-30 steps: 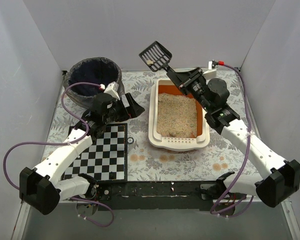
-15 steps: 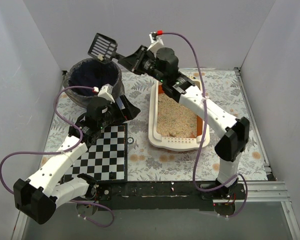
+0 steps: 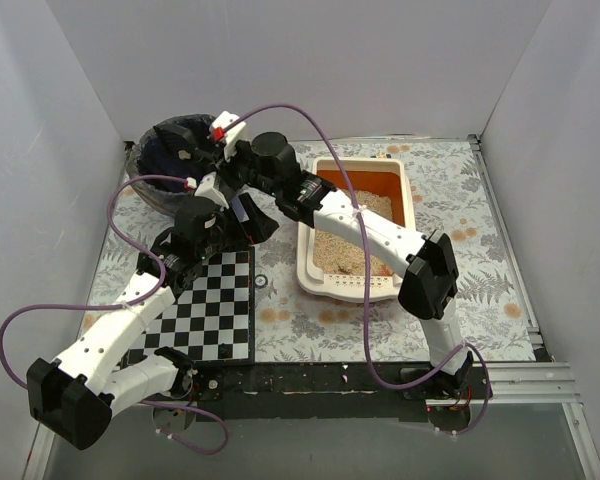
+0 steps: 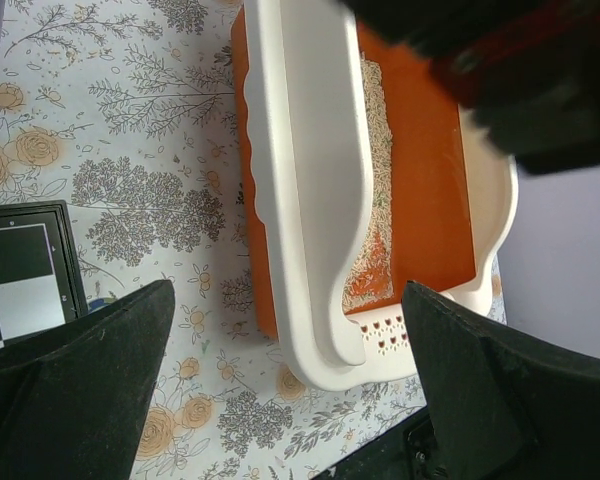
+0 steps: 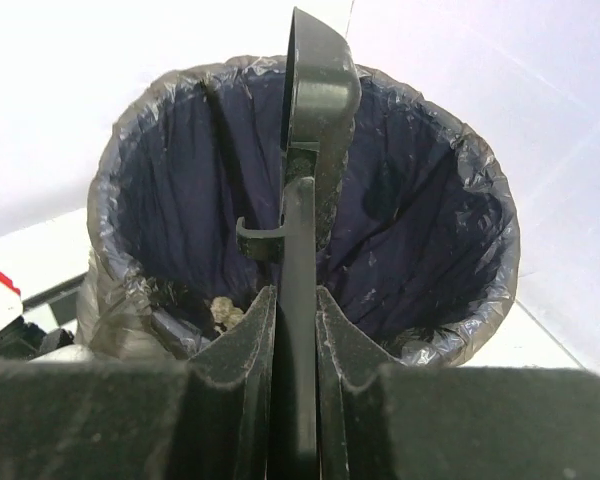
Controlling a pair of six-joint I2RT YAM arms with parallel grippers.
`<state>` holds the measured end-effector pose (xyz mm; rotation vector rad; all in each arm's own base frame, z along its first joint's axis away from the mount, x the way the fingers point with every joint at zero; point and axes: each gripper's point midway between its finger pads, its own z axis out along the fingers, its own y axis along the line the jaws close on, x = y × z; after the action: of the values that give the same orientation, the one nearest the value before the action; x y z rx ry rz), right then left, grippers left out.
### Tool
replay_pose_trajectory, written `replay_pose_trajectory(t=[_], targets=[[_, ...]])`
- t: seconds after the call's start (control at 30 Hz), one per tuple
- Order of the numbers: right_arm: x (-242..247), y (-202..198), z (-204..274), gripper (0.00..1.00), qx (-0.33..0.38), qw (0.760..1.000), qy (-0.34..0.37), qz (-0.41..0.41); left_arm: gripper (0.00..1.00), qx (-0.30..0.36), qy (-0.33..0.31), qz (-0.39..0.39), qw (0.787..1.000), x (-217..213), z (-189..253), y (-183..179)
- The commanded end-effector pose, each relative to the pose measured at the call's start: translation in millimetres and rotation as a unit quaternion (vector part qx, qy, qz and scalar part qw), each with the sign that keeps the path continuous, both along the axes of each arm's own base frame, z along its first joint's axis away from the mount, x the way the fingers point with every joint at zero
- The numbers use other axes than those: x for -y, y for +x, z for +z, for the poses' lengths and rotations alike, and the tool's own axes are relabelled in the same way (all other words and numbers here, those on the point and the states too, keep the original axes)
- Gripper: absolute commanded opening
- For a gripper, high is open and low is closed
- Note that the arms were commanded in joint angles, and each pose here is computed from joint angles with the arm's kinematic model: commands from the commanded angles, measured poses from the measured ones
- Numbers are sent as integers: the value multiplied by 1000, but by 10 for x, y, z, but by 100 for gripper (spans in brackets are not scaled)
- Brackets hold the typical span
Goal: Clean the litter box
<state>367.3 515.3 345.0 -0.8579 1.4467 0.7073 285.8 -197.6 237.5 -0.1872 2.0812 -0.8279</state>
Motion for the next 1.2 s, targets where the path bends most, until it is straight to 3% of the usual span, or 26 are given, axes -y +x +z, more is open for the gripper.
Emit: replay_pose_trajectory(t=[0.0,0.47,0.83,1.0,1.17], targets=[[239,62,673,1,125,991,21,-38,98,7,-2,3,1000,-14,32,1],[401,-172,987,1,100,991,93,-10,98,11,-6,-1,1000,16,97,24],[810,-130,1172,1,142,980,131,-50,98,14,-2,-2,1000,11,93,32],[1062,-200,1140,1,107,984,144,-20,98,8,-7,-17,1000,90,105,55],[1620,-181,1158,1,24,980,198,-8,98,7,-14,-35,999,191,118,106]])
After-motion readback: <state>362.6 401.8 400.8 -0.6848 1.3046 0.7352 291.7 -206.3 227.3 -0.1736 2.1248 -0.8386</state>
